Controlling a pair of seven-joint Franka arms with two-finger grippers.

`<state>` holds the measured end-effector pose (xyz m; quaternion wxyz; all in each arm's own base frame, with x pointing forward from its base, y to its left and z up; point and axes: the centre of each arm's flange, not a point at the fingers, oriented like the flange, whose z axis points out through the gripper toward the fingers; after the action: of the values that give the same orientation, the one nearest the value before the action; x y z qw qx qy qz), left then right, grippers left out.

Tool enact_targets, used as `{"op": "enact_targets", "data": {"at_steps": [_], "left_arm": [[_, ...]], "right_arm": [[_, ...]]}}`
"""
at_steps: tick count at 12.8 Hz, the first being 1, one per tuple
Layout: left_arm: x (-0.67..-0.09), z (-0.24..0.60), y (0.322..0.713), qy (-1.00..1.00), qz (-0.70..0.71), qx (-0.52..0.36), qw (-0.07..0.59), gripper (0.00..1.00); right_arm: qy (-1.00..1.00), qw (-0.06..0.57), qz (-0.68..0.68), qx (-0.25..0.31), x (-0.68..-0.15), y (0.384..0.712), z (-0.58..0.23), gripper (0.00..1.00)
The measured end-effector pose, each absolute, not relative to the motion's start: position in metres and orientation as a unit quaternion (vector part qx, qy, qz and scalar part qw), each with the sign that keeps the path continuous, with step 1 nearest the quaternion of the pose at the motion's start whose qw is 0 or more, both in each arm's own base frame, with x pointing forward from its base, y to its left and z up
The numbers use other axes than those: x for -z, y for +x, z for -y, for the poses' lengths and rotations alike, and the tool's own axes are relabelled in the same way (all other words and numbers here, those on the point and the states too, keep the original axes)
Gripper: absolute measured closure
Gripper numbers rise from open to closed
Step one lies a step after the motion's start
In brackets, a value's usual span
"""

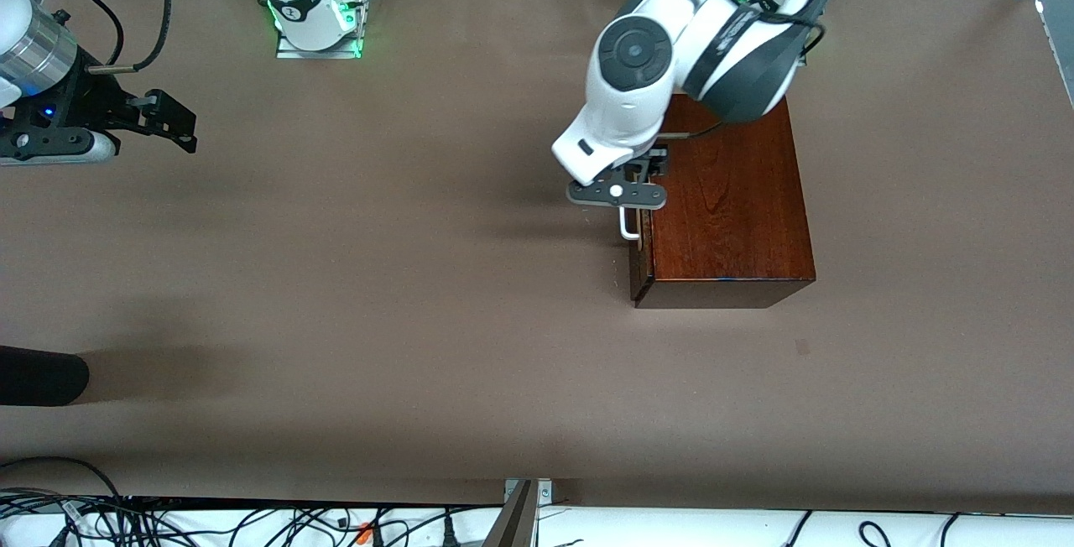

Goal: Open drawer, take yellow block, close drawer

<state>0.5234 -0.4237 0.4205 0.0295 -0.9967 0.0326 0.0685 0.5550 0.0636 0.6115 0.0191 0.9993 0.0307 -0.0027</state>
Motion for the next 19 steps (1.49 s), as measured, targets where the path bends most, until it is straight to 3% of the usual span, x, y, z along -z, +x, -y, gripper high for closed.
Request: {"op": "enact_targets", "data": {"at_steps": [8,19], "left_arm": [[-0.338,0.451,0.509,-0.992,-0.012,-0.08,0.098,0.0],[-0.299,0.443,0.496,-0.984,-0.019,-0.075,0.161,0.0]], "right_arm": [[0.999,0.019,-0.031,0.001,-0.612,0.555,-0.064,0.0],[0.999,0.019,-0.031,-0.001,-0.612,0.556,-0.064,0.0]]}}
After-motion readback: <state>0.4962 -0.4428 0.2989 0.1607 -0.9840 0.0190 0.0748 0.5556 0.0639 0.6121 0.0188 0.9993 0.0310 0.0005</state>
